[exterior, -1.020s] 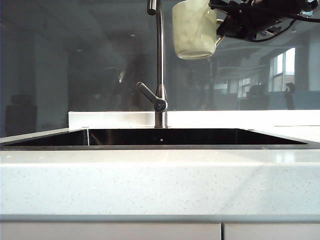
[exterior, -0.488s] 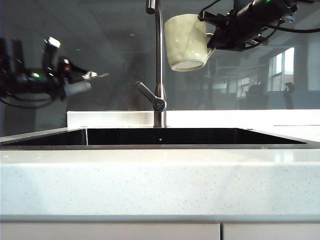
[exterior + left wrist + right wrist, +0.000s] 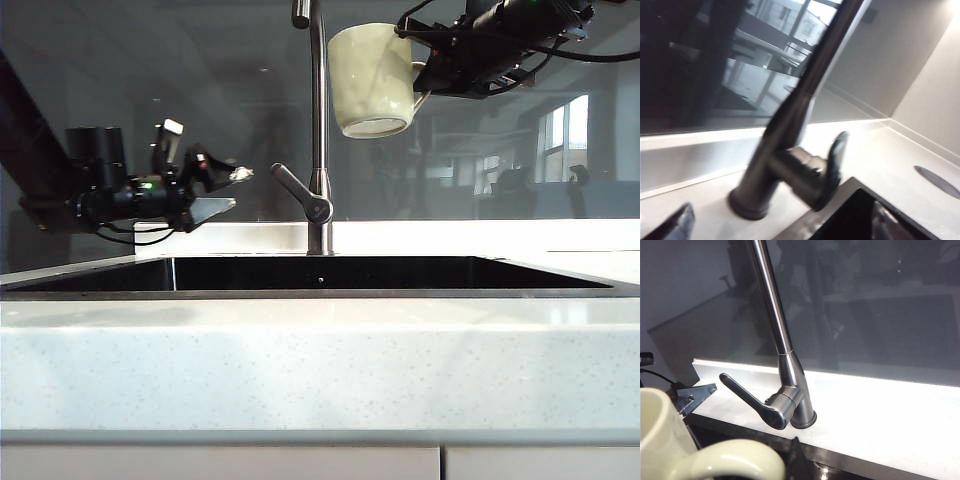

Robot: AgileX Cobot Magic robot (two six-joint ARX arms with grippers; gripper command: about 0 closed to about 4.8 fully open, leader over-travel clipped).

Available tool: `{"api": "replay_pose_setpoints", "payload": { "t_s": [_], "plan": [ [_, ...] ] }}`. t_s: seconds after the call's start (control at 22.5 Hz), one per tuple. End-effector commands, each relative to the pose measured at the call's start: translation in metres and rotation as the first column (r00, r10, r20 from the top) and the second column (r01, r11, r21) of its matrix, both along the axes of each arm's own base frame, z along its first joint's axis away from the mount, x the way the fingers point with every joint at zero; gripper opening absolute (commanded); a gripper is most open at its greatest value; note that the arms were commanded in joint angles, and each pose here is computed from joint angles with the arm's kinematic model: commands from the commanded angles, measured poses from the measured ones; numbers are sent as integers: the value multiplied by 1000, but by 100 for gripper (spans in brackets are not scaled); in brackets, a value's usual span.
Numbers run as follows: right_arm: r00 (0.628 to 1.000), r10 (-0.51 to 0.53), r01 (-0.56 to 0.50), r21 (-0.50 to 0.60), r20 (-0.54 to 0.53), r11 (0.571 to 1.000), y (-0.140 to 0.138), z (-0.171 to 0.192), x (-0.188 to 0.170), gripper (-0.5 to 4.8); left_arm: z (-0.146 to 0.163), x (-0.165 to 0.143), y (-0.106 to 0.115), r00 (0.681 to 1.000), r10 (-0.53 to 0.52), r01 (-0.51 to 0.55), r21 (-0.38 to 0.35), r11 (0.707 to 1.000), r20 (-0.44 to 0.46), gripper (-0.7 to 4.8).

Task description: Pick up the mug next to the sink, go to the faucet to get some water, pour the water into the sink, and finally put the mug back to its place.

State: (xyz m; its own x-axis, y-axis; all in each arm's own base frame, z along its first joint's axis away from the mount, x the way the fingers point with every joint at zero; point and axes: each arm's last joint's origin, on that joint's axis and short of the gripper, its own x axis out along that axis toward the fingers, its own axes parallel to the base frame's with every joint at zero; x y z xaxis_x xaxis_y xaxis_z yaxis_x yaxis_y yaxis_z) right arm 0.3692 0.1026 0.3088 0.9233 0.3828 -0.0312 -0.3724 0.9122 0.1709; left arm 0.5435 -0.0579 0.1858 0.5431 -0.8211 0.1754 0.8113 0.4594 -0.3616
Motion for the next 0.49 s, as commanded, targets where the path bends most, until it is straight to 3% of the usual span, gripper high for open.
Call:
{"api": "replay_pose_setpoints", "payload": {
  "t_s": [0.04,0.4,0.49],
  "plan": [
    [997,0,-3,33,81,999,-1,16,-3,-4,7,-2,-14,1000,-6,7,-8,1000,25,479],
    [997,0,-3,33,79,999,-1,16,-3,-4,11,0,-23,993,108,-106,-52,993,37,479],
    [996,0,-3,35,86,999,-1,17,-3,-4,15,0,-24,995,91,-88,-49,995,51,479]
  ]
}}
